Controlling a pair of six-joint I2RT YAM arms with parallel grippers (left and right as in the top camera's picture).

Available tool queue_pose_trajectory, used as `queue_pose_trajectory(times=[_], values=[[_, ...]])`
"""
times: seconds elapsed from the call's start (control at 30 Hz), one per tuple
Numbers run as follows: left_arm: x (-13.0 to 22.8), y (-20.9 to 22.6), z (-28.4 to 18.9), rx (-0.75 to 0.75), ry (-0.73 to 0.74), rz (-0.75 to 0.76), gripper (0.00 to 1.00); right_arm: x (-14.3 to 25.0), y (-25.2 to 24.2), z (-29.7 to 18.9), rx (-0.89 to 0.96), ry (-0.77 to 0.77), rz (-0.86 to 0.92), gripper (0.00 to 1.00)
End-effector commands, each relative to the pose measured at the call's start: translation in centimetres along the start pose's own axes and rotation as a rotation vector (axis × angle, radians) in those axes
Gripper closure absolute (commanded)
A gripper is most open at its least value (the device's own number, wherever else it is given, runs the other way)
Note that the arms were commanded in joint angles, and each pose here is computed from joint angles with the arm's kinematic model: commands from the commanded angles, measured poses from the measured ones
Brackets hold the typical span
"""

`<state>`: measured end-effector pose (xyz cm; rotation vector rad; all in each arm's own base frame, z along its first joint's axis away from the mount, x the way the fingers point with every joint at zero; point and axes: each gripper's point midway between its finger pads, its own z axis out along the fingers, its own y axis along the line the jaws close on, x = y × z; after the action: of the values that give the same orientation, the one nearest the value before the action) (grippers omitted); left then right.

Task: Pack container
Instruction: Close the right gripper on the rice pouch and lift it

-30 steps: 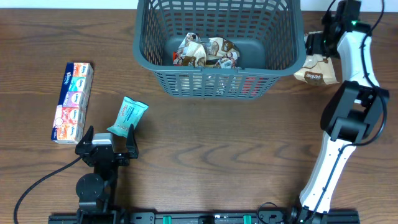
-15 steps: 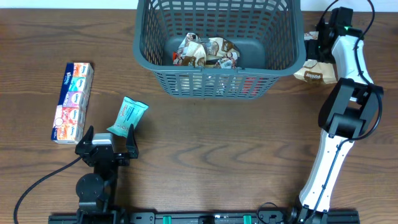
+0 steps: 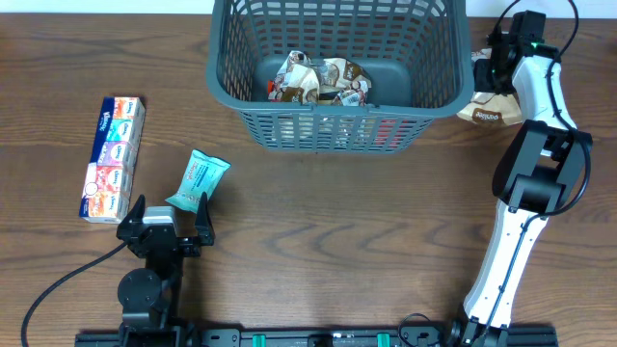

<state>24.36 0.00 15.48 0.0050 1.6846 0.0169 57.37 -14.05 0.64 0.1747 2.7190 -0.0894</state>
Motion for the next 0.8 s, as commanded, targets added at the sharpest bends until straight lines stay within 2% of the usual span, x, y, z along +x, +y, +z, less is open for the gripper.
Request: queue_pose_trajectory(times=[0.0,0.03,0.1,0.57,0.77], values=[[1.7,-0.3,0.2,0.016,0.038,-0.004,0.01,2.1,-0.3,2.4,0.014,0.065,-0.002,0.78],[1.7,-0.3,0.2,0.016,0.038,-0.004,0.01,2.1,-0.2,2.4,0.013,0.067,-0.003,0.91],[1.7,-0.3,0.2,0.016,0.038,-0.004,0.01,2.2,-0.2,2.4,0.013,0.068,-0.004,0.99],[1.7,-0.3,0.2,0.016,0.038,-0.004,0.01,2.4,0.2,1.9,0.009,0.082,-0.009,0.99],[1.7,-0.3,0.2,0.016,0.038,-0.004,0.01,0.8,0.2,-1.5,0.013,0.045,-0.011,0.99]])
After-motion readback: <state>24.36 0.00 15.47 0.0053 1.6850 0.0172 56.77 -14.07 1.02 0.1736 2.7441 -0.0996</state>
